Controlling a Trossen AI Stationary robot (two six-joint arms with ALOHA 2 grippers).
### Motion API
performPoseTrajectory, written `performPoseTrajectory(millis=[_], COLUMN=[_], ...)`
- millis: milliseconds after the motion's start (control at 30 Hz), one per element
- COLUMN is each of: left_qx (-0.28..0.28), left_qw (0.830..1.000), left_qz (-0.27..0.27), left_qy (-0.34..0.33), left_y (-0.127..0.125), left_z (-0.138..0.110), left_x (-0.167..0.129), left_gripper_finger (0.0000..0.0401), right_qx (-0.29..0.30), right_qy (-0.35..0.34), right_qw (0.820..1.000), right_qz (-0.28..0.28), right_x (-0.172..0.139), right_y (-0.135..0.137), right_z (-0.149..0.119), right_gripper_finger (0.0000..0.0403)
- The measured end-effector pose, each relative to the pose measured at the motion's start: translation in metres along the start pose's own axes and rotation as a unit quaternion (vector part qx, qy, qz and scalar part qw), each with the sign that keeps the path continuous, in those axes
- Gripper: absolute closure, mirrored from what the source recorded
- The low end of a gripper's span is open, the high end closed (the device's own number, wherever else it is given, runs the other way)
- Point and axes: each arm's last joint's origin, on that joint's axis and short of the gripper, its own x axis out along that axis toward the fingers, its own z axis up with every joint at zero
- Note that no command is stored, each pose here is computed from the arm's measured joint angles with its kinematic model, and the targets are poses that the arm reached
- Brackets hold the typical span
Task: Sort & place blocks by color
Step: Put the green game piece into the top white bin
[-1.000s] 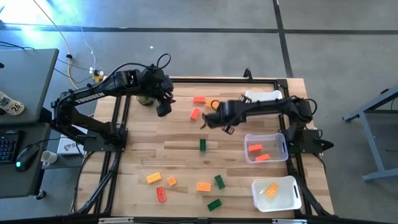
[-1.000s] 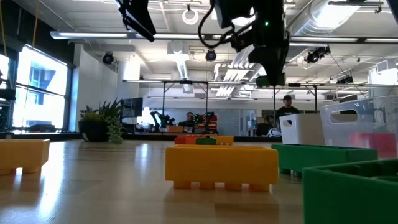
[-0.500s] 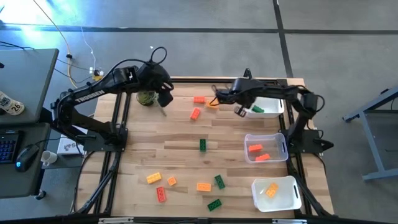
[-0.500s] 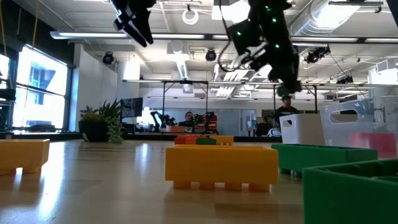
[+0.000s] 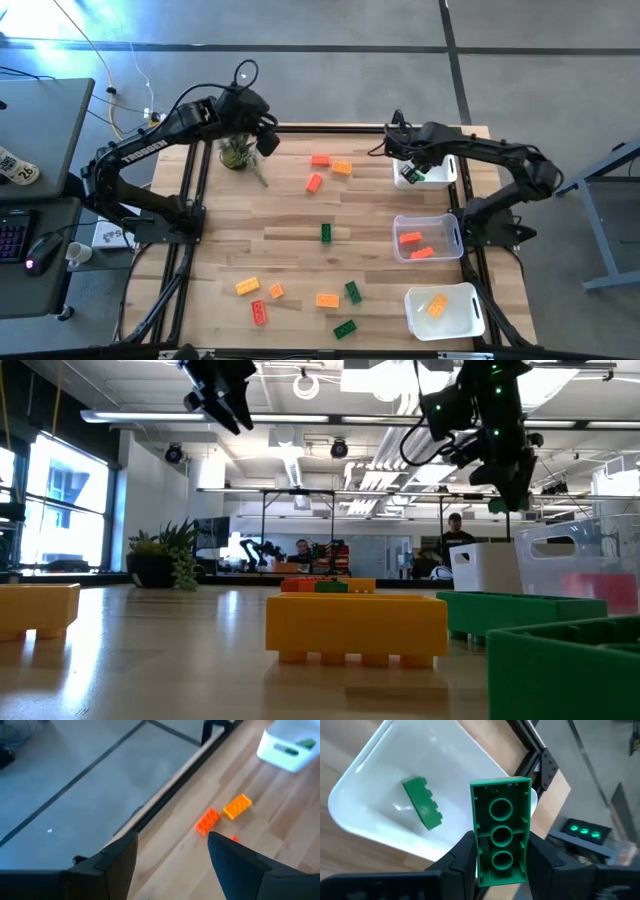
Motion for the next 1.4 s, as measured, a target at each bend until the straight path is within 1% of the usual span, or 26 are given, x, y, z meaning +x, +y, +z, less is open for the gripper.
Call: performPoseTrajectory(millis=[100, 200, 400, 567, 733, 933, 1067, 1233, 1400], left_qx=[-0.011, -0.018, -0.023, -0.024, -0.024, -0.023, -0.029, -0.040, -0.028], left_qw=[1.000, 0.998, 0.997, 0.997, 0.997, 0.997, 0.997, 0.997, 0.997], left_qz=[0.002, 0.000, -0.002, -0.002, -0.002, -0.002, -0.004, -0.044, -0.073], left_qy=[-0.028, -0.052, -0.071, -0.072, -0.072, -0.071, -0.069, -0.043, -0.004], left_y=[0.002, 0.002, 0.002, 0.002, 0.002, 0.002, 0.002, 0.000, -0.004], left_z=[0.006, 0.010, 0.014, 0.014, 0.014, 0.014, 0.014, 0.009, 0.002], left_x=[0.000, 0.000, 0.000, 0.000, 0.000, 0.000, 0.000, 0.000, 0.000], left_gripper_finger=[0.0172, 0.0172, 0.0172, 0.0172, 0.0172, 0.0172, 0.0172, 0.0172, 0.0172], right_qx=[0.028, 0.043, 0.062, 0.084, 0.118, 0.153, 0.169, 0.195, 0.189], right_qy=[-0.016, -0.029, -0.037, -0.052, -0.057, -0.065, -0.085, -0.108, -0.070], right_qw=[0.999, 0.999, 0.997, 0.994, 0.990, 0.984, 0.979, 0.970, 0.974], right_qz=[0.009, 0.016, 0.022, 0.034, 0.060, 0.067, 0.078, 0.095, 0.104], right_x=[0.001, 0.001, 0.003, 0.004, 0.004, 0.004, 0.003, 0.004, 0.018], right_y=[-0.006, -0.010, -0.014, -0.014, -0.012, -0.012, -0.011, -0.012, -0.006], right_z=[-0.004, -0.005, -0.001, 0.004, 0.007, 0.009, 0.014, 0.023, 0.031], right_gripper_finger=[0.0299, 0.0299, 0.0299, 0.0299, 0.0299, 0.0299, 0.0299, 0.0299, 0.0299])
